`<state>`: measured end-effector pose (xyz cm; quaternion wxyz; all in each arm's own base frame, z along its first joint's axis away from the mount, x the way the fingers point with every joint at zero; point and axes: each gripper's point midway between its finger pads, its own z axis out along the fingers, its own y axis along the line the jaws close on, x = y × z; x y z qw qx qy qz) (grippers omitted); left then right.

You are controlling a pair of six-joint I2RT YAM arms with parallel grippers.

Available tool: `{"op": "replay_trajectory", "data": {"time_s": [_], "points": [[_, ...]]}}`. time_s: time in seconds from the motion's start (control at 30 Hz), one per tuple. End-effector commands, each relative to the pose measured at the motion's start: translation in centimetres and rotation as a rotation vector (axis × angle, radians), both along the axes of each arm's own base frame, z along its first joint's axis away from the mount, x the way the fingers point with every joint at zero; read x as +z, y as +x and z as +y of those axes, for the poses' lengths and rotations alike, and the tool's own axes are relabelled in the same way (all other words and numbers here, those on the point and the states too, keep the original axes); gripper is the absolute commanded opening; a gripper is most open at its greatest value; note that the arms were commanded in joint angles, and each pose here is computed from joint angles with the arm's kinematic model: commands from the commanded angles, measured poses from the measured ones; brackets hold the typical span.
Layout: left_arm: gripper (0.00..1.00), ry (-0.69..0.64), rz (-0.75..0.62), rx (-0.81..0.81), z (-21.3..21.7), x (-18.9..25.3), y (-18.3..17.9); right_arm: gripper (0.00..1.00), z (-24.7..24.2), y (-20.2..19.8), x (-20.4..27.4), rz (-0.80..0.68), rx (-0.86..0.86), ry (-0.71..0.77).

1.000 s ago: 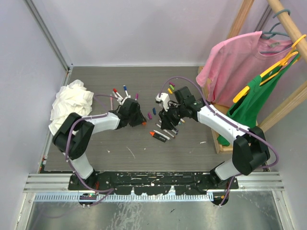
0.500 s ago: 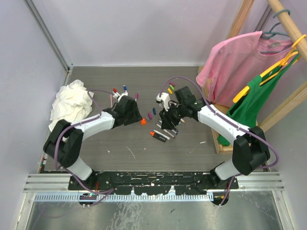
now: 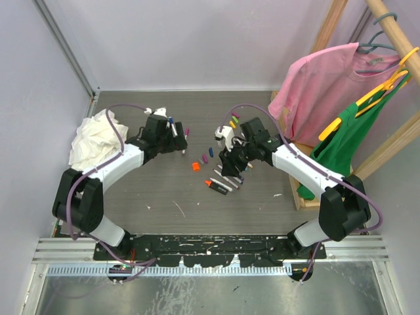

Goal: Open the pen caps
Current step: Pick up the pen from the center of the board.

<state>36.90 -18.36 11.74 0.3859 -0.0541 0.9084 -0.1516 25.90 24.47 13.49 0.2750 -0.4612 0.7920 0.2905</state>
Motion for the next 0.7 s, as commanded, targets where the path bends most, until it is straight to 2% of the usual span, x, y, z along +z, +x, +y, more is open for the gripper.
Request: {"op": "replay_trajectory", "data": {"time_s": [0.0, 0.1, 0.3, 0.4, 0.67], "points": [[0.94, 0.008, 0.012, -0.045, 1.1, 0.3, 2.8, 0.52, 0.3, 0.7, 2.5, -0.075, 0.015, 0.046], [0.91, 0.089, 0.07, -0.028, 1.9, -1.1, 3.9, 0.52, 0.1, 0.9, 2.3, -0.073, 0.01, 0.04], [0.77, 0.207, 0.172, 0.004, 2.9, -3.3, 5.5, 0.52, 0.0, 0.9, 2.1, -0.068, 0.009, 0.038], [0.67, 0.21, 0.2, -0.017, 2.2, -3.7, 6.2, 0.52, 0.1, 0.9, 2.1, -0.066, 0.012, 0.041], [0.59, 0.222, 0.208, -0.06, -0.6, -3.9, 7.9, 0.52, 0.1, 0.9, 1.9, -0.062, 0.011, 0.038]]}}
